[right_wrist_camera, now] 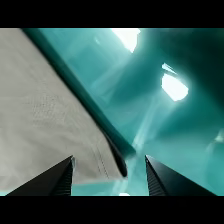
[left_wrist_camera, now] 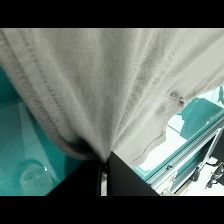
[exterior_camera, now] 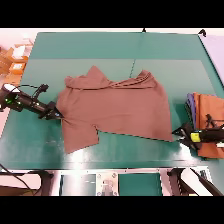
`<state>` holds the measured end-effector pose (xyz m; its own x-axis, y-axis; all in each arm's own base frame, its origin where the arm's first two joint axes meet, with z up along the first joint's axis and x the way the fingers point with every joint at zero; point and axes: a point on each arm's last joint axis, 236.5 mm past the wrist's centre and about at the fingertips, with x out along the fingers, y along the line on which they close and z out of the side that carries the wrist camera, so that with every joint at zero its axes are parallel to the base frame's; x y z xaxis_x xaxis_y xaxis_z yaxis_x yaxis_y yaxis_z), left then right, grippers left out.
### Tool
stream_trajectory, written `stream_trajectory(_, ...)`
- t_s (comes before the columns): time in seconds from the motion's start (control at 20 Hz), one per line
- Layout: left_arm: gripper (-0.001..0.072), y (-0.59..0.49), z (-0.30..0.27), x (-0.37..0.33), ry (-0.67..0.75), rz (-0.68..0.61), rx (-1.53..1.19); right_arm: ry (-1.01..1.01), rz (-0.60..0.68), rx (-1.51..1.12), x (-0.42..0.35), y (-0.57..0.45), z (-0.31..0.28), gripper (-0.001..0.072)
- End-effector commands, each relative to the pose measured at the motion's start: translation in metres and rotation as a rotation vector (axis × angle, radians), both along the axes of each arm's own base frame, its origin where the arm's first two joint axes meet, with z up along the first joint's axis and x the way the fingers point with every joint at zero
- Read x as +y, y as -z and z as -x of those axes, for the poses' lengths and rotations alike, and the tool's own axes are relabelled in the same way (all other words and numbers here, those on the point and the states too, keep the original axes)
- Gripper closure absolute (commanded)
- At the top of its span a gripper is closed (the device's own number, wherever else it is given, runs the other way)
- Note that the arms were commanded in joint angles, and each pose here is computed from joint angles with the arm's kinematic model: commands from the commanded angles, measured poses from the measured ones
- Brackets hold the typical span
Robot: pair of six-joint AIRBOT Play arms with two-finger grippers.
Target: Fold the shirts.
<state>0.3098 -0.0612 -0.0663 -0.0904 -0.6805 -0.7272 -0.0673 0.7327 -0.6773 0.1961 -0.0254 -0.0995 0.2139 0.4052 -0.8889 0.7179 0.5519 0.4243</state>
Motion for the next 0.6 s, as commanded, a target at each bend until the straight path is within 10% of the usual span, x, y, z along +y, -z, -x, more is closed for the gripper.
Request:
stream_trajectory(0.0,0.0682,-0.002,0.001,0.001,0.004,0.002,-0.002,0.057,-0.09,-0.116,0.024,0.019,-0.017,0.0238)
stream_trajectory(0.15,0.0682,-0.003,0.0,0.0,0.001,0.01,-0.005,0.079,-0.194,-0.205,0.038,0.012,-0.041,0.0374)
stream_trajectory(0.3,0.0683,-0.026,-0.013,-0.013,-0.021,0.081,-0.082,0.032,-0.333,-0.309,0.059,-0.019,-0.057,0.0674)
stream_trajectory(0.55,0.0683,-0.213,-0.056,-0.022,-0.024,0.054,-0.638,-0.056,-0.308,-0.853,0.034,-0.229,-0.142,0.0696)
